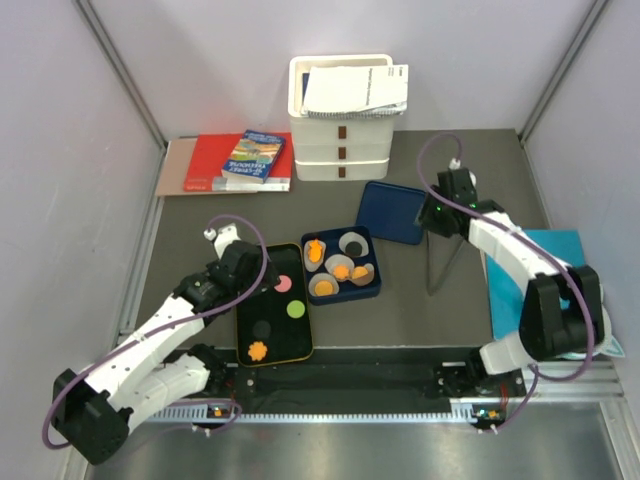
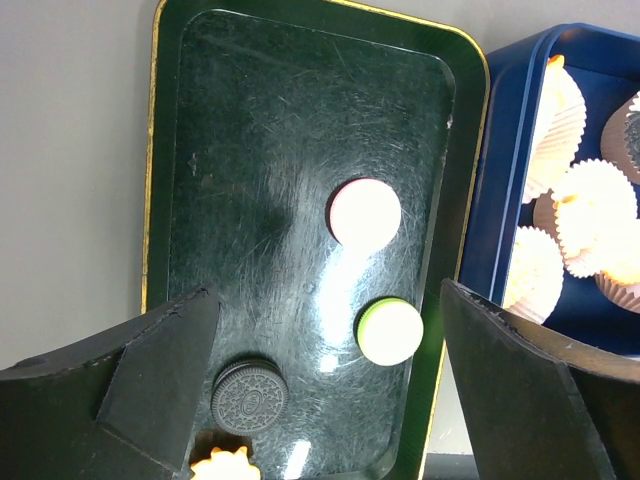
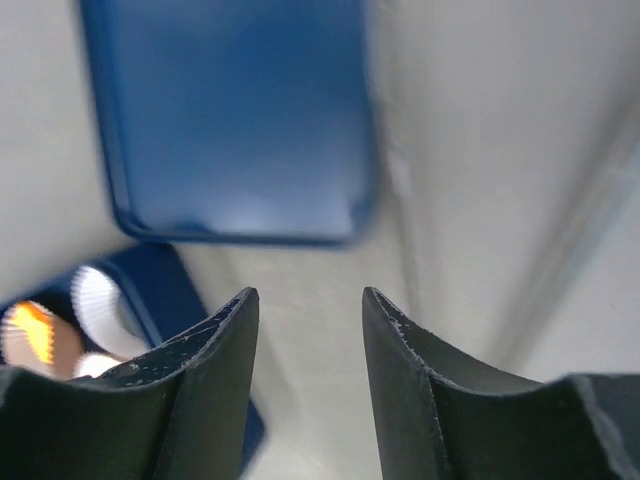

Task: Pack the cookies

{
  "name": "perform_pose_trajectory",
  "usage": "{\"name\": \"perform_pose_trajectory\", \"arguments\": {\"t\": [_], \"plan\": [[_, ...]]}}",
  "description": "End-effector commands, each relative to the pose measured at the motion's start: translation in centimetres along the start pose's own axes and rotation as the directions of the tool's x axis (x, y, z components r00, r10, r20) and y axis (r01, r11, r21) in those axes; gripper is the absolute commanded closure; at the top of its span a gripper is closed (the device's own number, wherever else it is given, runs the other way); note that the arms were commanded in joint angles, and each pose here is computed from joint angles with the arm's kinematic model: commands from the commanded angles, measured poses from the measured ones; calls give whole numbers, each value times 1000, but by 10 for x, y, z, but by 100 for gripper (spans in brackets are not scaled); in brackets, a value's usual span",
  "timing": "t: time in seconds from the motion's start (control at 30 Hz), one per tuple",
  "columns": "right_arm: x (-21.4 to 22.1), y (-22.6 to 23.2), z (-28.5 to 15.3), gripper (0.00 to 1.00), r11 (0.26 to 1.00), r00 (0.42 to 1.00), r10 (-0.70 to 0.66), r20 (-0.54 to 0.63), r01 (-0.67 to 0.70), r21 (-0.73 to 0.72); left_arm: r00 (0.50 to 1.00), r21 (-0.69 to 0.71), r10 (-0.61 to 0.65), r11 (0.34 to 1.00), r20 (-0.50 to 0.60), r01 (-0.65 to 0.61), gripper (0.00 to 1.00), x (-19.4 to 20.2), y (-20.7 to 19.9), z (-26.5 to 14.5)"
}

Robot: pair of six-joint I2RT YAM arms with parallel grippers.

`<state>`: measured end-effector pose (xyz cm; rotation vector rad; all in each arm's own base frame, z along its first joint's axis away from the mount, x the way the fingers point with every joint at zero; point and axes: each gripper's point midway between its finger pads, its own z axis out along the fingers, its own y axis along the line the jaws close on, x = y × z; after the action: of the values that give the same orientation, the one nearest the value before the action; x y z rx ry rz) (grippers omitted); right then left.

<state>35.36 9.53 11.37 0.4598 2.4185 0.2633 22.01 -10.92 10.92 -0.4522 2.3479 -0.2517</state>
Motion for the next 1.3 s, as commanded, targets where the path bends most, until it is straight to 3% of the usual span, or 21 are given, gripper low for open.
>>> {"name": "perform_pose_trajectory", "arguments": {"t": [0.0, 0.23, 0.87, 1.27], "plan": [[-19, 33, 24, 55, 998, 1000, -22, 16, 23, -57, 1000, 54, -18, 998, 25, 16, 5, -11, -14, -6], [-2, 19, 57, 56, 999, 997, -44, -60, 45, 30, 1000, 47, -17, 999, 17, 16, 5, -10, -12, -9], [12, -7, 95, 53, 983, 992, -76, -105, 92, 159, 1000, -16, 10, 1000, 24, -10, 5, -10, -2, -2], [10, -13, 92, 80, 979, 993, -81, -81, 95, 179, 999, -29, 13, 1000, 29, -12, 5, -13, 0, -4]]}}
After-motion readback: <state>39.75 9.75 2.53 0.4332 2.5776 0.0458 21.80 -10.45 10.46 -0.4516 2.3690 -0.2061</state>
